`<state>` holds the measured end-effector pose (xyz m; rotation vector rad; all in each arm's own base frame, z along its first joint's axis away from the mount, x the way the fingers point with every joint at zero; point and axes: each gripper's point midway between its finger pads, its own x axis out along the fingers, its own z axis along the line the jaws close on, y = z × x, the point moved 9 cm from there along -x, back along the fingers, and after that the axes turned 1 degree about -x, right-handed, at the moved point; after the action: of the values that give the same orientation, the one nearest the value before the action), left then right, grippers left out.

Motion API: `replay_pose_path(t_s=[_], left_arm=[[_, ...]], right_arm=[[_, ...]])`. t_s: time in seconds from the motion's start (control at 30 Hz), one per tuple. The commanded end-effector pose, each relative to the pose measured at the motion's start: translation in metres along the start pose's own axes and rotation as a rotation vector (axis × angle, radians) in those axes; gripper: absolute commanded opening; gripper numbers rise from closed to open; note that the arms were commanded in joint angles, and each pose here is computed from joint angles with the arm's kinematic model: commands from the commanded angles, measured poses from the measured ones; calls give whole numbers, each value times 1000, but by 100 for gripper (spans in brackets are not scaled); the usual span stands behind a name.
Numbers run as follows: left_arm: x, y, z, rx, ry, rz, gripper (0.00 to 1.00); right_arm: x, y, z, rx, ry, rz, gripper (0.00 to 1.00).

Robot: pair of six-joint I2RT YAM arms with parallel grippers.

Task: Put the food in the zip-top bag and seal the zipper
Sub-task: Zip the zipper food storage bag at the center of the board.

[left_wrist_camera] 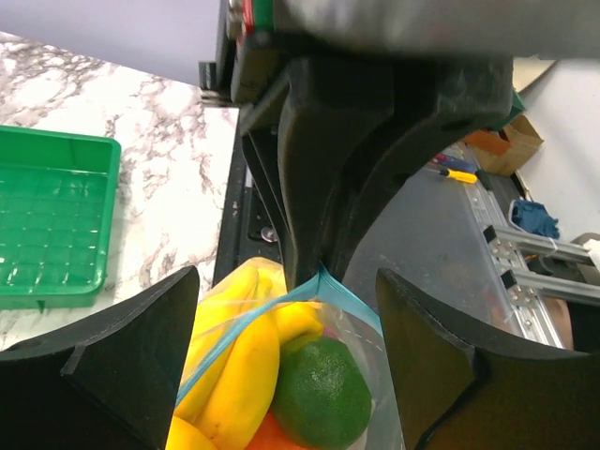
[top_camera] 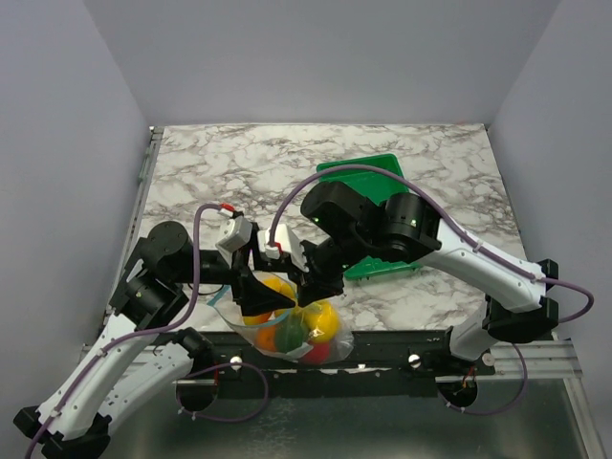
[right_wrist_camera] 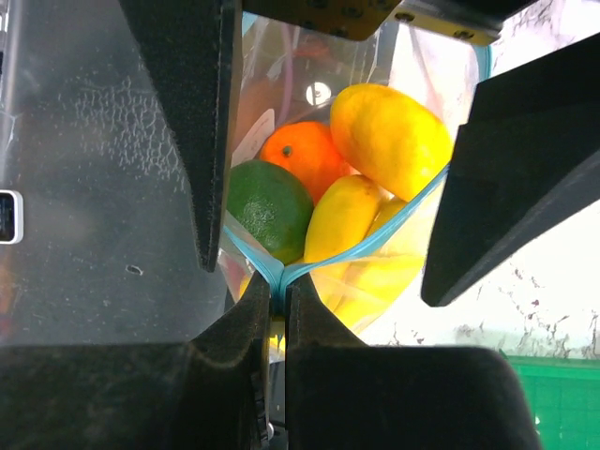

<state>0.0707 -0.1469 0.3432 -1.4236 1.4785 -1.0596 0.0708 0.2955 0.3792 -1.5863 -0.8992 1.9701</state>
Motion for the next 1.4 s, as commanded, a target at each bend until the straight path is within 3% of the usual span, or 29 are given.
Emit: replay_pose_path(t_s=[0.0,0.3,0.53,0.87,1.23,1.37], left_arm=[[-1,4,-9,-18,71,19,78],[-2,8,-15,-69,92,33,75],[-3,11,-15,-100,85,44,67],[-6,12,-12,-97,-25,72,60],[-11,13,-10,-87,-126,93,60],[-14,13,-8,-77,-174,92,67]], right_arm=[[-9,-12,6,-12,-3,-46,1],[-12,-11,3,24,79,-45,1],[-16,-10,1,81,146,-50,1],[-21,-14,1,194,220,-73,1],[-6,-19,-8,368,297,-76,1],[-3,-25,-10,402,311,-111,1]])
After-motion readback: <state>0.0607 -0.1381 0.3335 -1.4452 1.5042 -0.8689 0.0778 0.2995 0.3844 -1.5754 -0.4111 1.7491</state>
